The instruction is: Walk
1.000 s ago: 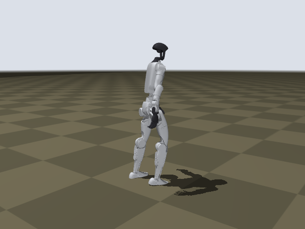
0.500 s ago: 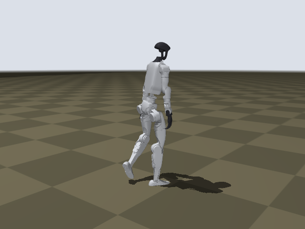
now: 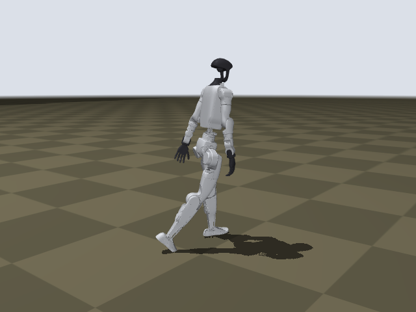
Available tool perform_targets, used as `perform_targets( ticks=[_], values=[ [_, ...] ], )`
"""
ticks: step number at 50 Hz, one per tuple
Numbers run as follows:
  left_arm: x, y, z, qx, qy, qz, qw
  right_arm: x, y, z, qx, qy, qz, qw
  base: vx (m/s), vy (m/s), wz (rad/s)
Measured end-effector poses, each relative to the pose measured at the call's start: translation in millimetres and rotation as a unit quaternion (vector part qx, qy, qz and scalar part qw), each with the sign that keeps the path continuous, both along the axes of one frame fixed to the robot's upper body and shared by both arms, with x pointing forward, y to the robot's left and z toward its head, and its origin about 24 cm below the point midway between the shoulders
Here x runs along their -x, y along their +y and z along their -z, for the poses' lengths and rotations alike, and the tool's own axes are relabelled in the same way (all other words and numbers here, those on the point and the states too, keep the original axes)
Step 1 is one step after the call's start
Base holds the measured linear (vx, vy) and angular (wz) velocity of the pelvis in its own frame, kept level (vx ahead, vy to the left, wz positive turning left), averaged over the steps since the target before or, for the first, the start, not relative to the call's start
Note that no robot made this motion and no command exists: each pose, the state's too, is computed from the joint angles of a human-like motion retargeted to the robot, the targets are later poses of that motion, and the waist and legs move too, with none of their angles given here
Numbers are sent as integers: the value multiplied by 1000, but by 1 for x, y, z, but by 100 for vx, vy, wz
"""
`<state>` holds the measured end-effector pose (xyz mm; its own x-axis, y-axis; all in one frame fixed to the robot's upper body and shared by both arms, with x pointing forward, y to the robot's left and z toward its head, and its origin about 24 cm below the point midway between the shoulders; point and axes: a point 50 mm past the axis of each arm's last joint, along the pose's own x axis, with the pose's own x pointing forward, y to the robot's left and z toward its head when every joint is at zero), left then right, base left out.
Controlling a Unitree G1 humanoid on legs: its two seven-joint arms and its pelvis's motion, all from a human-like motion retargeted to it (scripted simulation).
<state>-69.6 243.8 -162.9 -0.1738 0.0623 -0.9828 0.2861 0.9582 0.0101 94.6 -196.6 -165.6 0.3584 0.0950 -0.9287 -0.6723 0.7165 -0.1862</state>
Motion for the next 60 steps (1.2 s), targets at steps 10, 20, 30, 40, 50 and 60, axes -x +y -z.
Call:
perform_targets(
  ticks=[10, 20, 30, 40, 50, 60],
  values=[
    [-141, 19, -4, -34, -172, 74, 982, 74, -38, 3, 43, 105, 41, 993, 64, 17, -2],
    [-272, 4, -48, -23, -393, 123, 911, 89, -46, 2, 53, 132, 56, 988, 52, -6, 13],
    [-250, -24, -29, 24, -351, 176, 919, 90, -35, 4, 35, 123, 68, 989, 70, 8, 71],
    [-139, -7, 3, 2, -161, 132, 978, 28, -32, 0, 30, 37, 36, 998, 46, 23, 78],
    [-59, -13, 10, -3, -92, 3, 996, -27, -29, -13, 26, -49, 25, 998, 43, -29, -35],
    [-38, -13, 9, -13, -78, -22, 997, -12, -8, -5, 7, -29, 8, 1000, 29, -14, -37]
  ],
)
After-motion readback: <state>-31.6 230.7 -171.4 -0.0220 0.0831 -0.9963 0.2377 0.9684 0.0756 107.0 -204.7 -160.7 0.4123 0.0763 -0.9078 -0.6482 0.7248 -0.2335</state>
